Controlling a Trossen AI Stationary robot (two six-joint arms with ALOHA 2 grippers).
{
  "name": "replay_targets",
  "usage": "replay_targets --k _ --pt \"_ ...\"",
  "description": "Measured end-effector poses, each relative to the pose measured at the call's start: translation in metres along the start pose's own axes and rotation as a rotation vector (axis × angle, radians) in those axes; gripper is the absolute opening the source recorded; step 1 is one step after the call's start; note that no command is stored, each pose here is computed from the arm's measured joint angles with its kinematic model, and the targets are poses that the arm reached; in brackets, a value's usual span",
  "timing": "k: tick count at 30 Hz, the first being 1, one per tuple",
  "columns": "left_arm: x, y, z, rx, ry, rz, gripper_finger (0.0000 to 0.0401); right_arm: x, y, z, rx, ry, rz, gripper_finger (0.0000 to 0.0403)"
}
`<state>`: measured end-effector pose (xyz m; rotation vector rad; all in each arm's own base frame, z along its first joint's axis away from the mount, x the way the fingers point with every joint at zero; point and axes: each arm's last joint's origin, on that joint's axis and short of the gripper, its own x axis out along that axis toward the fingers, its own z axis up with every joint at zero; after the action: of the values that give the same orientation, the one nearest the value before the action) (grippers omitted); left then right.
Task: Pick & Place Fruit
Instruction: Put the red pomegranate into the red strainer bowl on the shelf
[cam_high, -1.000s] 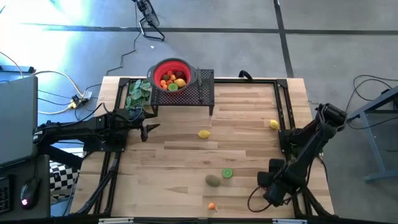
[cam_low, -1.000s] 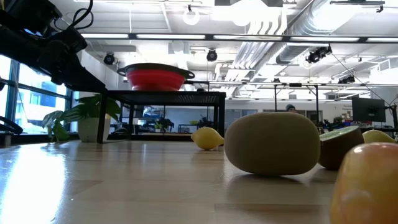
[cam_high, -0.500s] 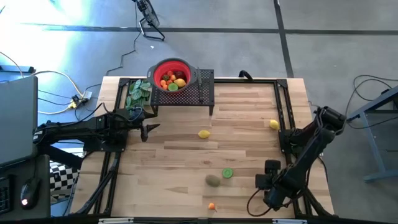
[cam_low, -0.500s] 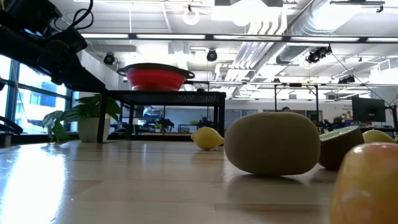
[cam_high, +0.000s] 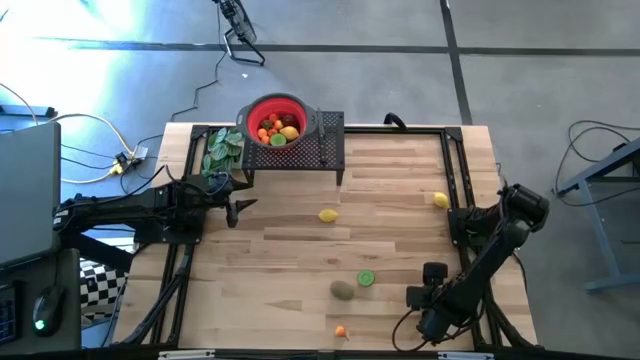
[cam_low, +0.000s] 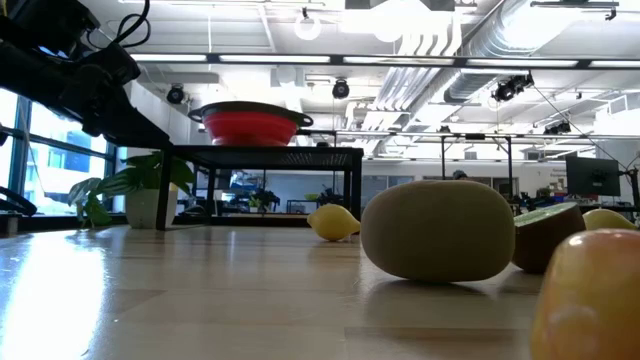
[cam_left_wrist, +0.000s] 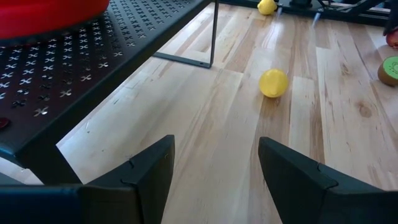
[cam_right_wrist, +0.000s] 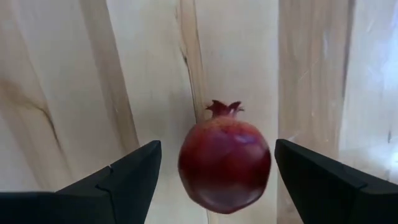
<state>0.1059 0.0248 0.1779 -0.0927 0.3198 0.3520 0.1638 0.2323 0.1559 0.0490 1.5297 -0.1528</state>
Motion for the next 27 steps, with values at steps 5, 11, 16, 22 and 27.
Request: replay_targets --k 5,11,16,22,27 --pt "0.0 0.0 0.0 0.0 0.0 0.0 0.0228 0.0071 0.0019 -0.0004 0.0 0.035 -0.013 0.0308" --pt "0.0 0.0 0.0 0.0 0.0 0.0 0.0228 0.0078 0.0016 -0.0001 0.002 0.036 -0.02 0.0301" --pt "0.0 0.0 0.0 0.0 0.0 0.0 0.0228 0.0078 0.0014 -0.0003 0.003 0.038 -0.021 0.0282" --pt "0.0 0.0 0.0 0.0 0.0 0.0 0.0228 0.0078 0.0014 -0.0003 0.003 0.038 -0.021 0.0254" --pt "0.0 0.0 0.0 0.0 0.0 0.0 0.0228 0.0078 0.0014 -0.0003 0.015 0.038 -0.021 0.0238"
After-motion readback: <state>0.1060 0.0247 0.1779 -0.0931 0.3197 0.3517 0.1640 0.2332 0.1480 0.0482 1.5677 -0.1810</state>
